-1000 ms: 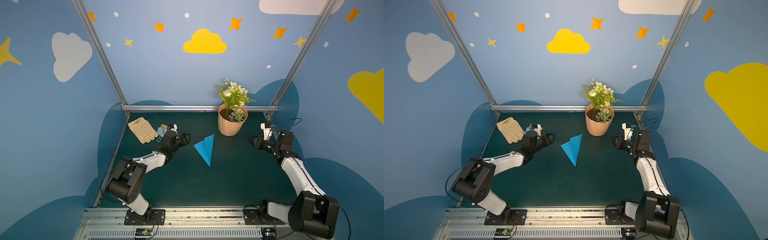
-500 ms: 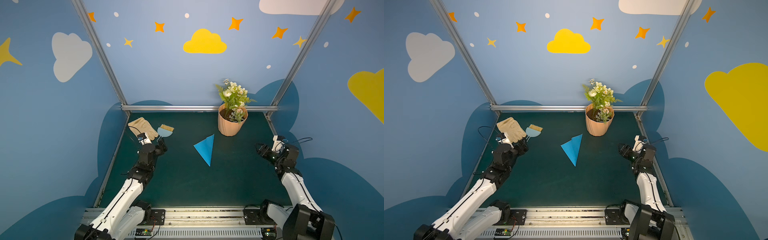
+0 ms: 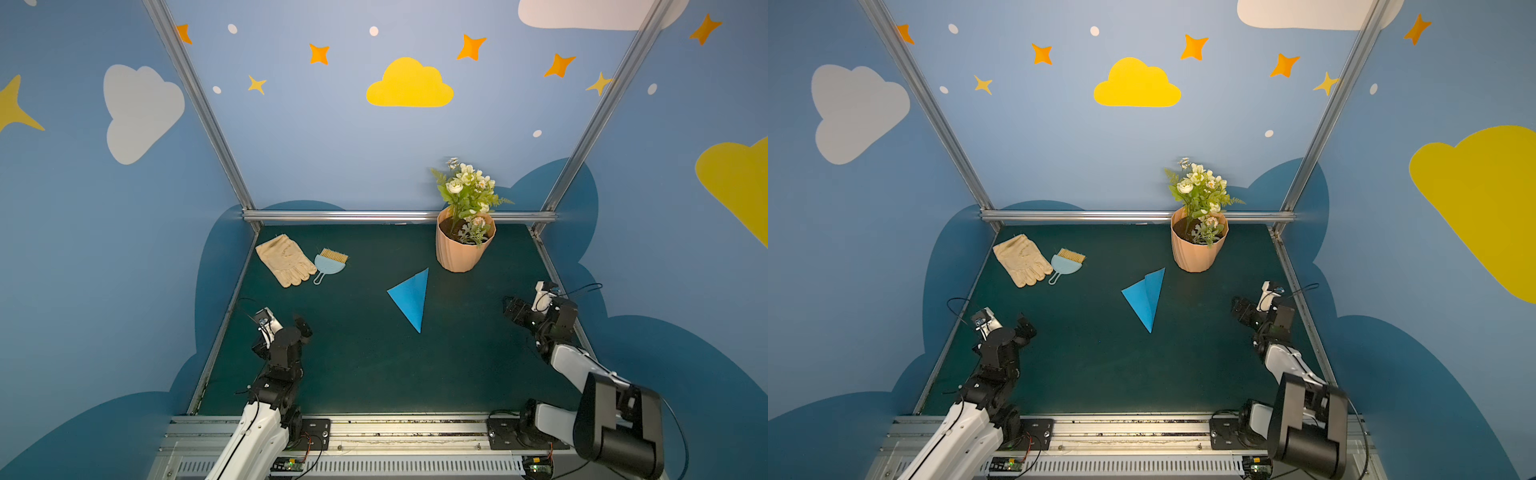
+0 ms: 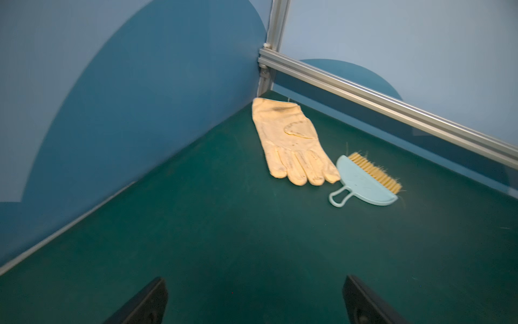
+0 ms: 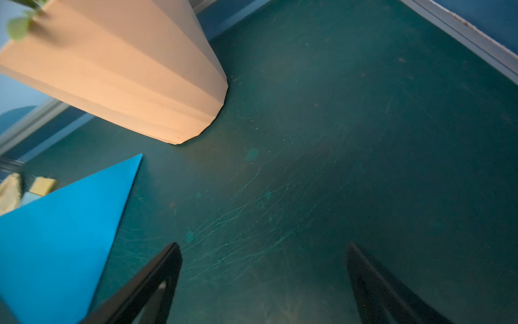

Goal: Fold the square paper diagonally
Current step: Reset both arms

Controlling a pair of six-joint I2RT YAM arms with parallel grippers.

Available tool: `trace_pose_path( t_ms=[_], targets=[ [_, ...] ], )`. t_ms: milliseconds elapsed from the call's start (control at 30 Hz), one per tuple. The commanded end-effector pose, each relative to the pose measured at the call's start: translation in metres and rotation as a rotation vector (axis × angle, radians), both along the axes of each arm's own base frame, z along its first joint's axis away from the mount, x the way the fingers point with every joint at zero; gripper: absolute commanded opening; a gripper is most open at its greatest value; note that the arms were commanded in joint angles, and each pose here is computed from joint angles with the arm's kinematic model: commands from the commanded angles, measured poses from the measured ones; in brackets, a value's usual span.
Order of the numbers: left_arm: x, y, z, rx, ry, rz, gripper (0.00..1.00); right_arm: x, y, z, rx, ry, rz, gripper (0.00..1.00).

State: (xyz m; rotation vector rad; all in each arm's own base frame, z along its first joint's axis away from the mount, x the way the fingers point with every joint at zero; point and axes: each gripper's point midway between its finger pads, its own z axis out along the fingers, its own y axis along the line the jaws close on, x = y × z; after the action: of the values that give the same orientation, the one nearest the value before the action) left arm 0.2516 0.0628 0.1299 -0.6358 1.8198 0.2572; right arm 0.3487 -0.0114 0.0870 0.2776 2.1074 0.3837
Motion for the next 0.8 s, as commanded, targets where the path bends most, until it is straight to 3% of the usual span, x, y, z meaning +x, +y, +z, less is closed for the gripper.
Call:
trace_pose_path(
  t_ms=[0, 167, 400, 467, 633, 700, 767],
  targets=[
    [0.008, 0.017, 0.021, 0.107, -0.021, 0.047, 1.00, 0.030, 0.002, 0.026, -0.142, -0.139, 0.042, 0.98],
    [0.035, 0.007, -0.008, 0.060, -0.013, -0.090, 1.00, 0.038, 0.013, 0.019, -0.213, -0.133, 0.102, 0.98],
    [0.088, -0.029, -0.009, 0.128, 0.012, -0.370, 1.00, 0.038, 0.032, 0.006, -0.263, -0.158, 0.177, 0.98],
    [0.103, -0.038, -0.013, 0.131, 0.010, -0.430, 1.00, 0.043, 0.032, 0.008, -0.272, -0.228, 0.165, 0.98],
    [0.125, -0.051, -0.040, 0.112, 0.006, -0.509, 1.00, 0.043, 0.031, 0.005, -0.263, -0.184, 0.145, 0.98],
    [0.132, -0.051, -0.037, 0.142, -0.057, -0.510, 1.00, 0.043, 0.032, 0.004, -0.275, -0.160, 0.153, 0.98],
    [0.131, -0.044, -0.040, 0.102, 0.033, -0.471, 1.00, 0.044, 0.033, 0.005, -0.285, -0.157, 0.152, 0.98]
  ],
)
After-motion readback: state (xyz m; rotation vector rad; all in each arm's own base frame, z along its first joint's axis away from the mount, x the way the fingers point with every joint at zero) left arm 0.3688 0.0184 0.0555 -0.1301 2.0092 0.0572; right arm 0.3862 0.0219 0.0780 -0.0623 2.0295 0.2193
